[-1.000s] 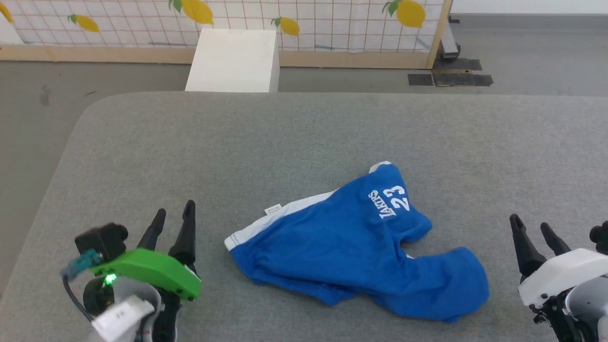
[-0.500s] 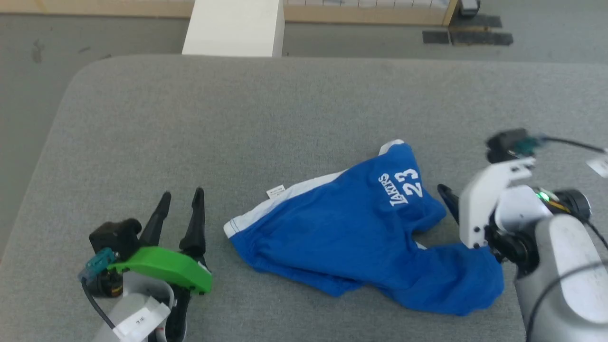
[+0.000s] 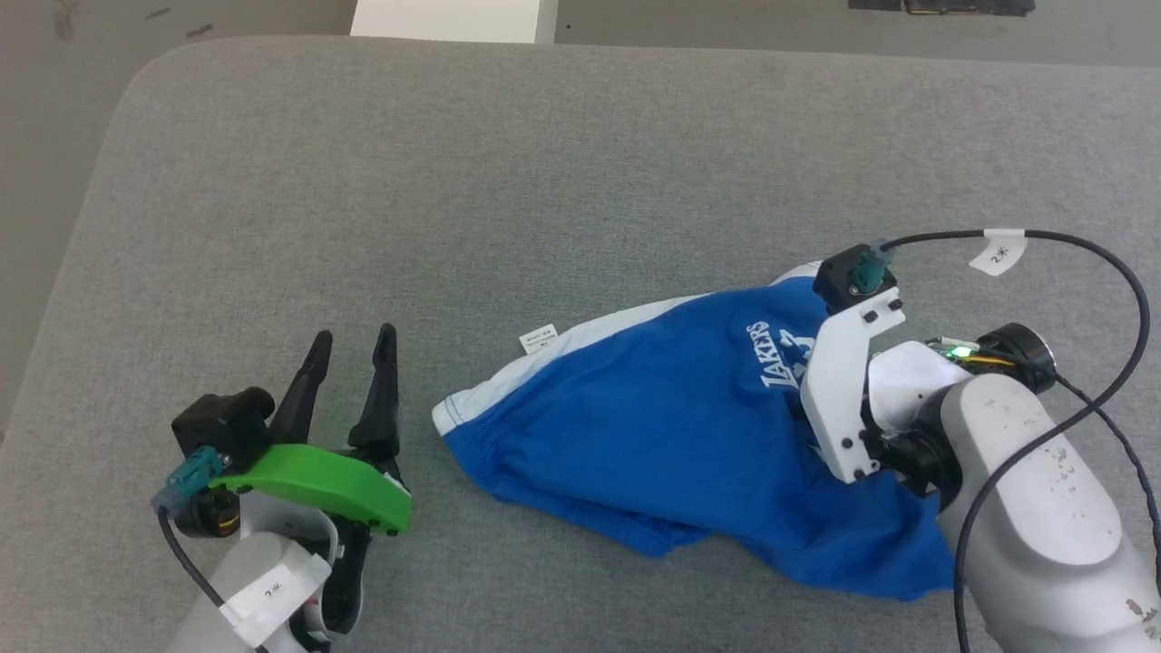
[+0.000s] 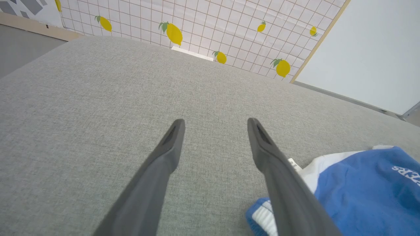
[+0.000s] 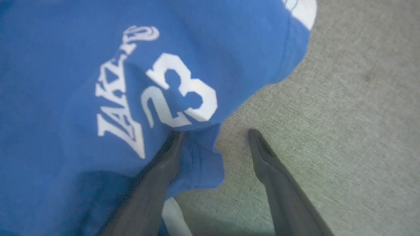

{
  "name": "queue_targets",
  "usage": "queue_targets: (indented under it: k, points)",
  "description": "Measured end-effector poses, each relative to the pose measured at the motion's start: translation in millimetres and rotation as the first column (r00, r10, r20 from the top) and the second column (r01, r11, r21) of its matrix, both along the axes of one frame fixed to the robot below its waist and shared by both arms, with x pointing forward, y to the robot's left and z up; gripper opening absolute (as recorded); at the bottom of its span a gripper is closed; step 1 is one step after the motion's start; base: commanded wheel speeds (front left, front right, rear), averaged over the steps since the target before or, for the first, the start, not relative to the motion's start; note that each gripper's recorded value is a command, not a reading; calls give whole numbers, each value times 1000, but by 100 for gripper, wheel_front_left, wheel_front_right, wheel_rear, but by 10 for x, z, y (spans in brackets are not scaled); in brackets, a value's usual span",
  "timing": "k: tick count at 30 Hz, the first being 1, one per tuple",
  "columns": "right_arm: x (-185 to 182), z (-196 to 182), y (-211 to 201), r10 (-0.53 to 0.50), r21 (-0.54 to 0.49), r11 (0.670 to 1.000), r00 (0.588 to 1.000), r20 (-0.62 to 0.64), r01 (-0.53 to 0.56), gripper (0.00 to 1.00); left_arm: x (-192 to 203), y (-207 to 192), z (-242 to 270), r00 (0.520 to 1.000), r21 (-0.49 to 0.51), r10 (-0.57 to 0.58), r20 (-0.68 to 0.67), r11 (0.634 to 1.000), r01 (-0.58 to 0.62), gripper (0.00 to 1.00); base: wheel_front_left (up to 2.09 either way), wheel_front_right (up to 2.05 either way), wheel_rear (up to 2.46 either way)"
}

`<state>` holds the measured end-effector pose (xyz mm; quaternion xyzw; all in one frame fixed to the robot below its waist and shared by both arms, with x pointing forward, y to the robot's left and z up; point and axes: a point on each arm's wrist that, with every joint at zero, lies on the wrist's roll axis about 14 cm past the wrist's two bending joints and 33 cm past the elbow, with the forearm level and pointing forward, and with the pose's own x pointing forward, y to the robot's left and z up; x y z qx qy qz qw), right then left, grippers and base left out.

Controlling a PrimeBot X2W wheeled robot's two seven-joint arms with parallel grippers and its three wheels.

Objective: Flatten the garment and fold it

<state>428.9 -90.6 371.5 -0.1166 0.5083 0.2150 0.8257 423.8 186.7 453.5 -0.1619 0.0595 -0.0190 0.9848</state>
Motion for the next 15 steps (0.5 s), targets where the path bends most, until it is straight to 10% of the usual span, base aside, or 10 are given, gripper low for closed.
queue_targets:
  k: [1, 3, 15]
  points:
    - [-1, 4, 2, 0, 4, 1000, 1000, -2, 0, 35, -3, 0, -7, 1000, 0, 0, -2, 1000, 0, 100, 0, 0, 0]
    - [12, 24, -7, -8, 16, 1000, 1000, 7, 8, 0, -5, -4, -8, 1000, 0, 0, -3, 1000, 0, 100, 0, 0, 0]
    - [415, 814, -662, -317, 199, 944, 894, 318, 263, 0, -3, -124, 192, 998, -7, -30, 51, 1000, 30, 100, 0, 0, 0]
